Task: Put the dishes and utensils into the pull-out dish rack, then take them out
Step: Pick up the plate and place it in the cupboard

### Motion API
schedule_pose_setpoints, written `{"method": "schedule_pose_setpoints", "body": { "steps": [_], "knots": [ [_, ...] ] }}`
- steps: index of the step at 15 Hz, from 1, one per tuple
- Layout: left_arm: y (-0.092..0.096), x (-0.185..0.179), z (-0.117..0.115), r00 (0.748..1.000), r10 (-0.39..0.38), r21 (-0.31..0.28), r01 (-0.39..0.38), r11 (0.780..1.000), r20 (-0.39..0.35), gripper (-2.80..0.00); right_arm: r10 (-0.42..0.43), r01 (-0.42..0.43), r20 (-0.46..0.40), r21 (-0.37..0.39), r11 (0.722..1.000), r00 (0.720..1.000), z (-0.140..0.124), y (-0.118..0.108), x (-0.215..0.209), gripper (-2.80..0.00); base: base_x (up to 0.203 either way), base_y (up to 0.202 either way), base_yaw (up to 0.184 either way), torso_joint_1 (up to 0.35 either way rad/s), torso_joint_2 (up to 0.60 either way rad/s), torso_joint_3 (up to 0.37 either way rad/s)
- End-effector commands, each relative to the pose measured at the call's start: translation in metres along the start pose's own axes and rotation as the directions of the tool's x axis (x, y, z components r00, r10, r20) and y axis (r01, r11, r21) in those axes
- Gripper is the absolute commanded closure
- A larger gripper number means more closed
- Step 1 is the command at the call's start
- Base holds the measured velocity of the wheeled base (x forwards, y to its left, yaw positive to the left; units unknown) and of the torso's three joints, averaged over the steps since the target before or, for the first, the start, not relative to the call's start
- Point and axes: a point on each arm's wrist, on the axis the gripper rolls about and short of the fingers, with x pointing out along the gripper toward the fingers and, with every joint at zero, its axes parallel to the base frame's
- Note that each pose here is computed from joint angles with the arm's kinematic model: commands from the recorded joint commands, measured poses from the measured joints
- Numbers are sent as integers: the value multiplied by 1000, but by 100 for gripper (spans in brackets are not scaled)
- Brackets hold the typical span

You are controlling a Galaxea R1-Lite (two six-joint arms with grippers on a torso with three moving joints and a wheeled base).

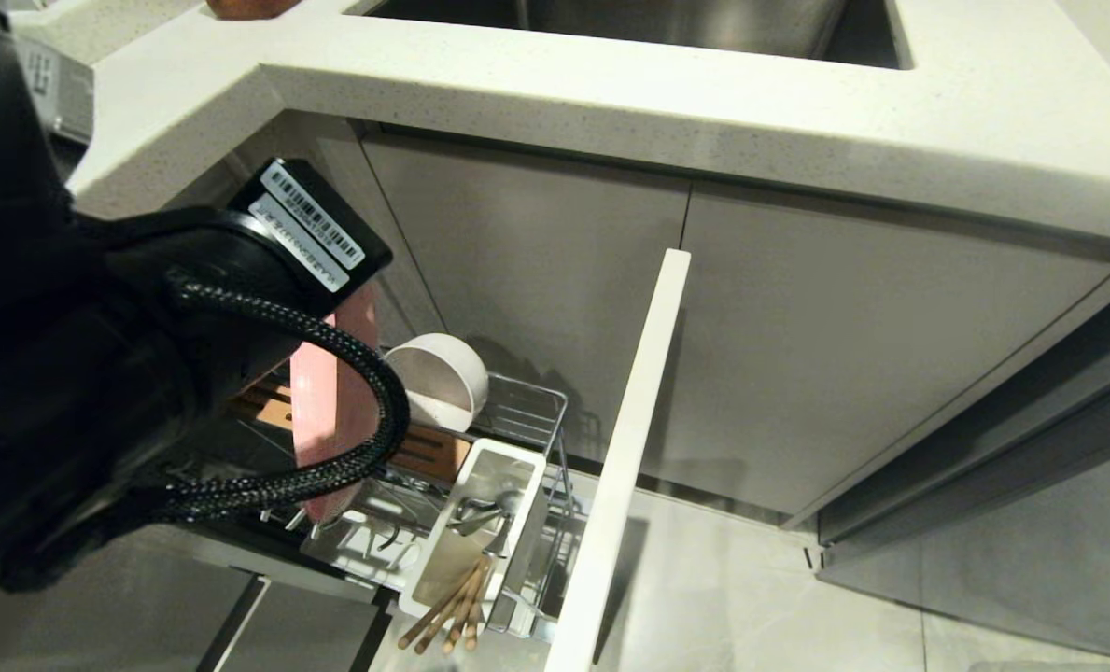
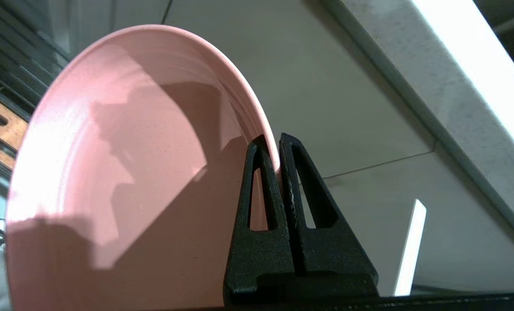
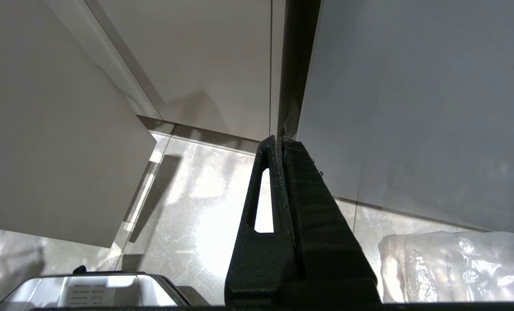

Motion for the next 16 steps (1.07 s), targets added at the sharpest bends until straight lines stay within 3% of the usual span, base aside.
{"method": "schedule_pose_setpoints", "body": {
  "steps": [1, 6, 13, 16],
  "knots": [
    [2, 2, -6, 1000, 5, -18, -4, 1000, 13, 0, 0, 0, -3, 0, 1000, 1000, -1, 0, 0, 0, 0, 0, 0, 0, 0, 0],
    [6, 5, -20, 997, -28, -111, 35, 993, 69, 0, 0, 0, -2, 0, 1000, 1000, 0, 0, 0, 0, 0, 0, 0, 0, 0, 0],
    [14, 8, -35, 995, -4, -112, 15, 994, 102, 0, 0, 0, -2, 0, 1000, 1000, -1, 0, 0, 0, 0, 0, 0, 0, 0, 0],
    [14, 8, -36, 989, -24, -111, 41, 993, 147, 0, 1, -1, -3, 0, 1000, 1000, -1, 0, 0, 0, 0, 0, 0, 0, 0, 0]
  ]
}}
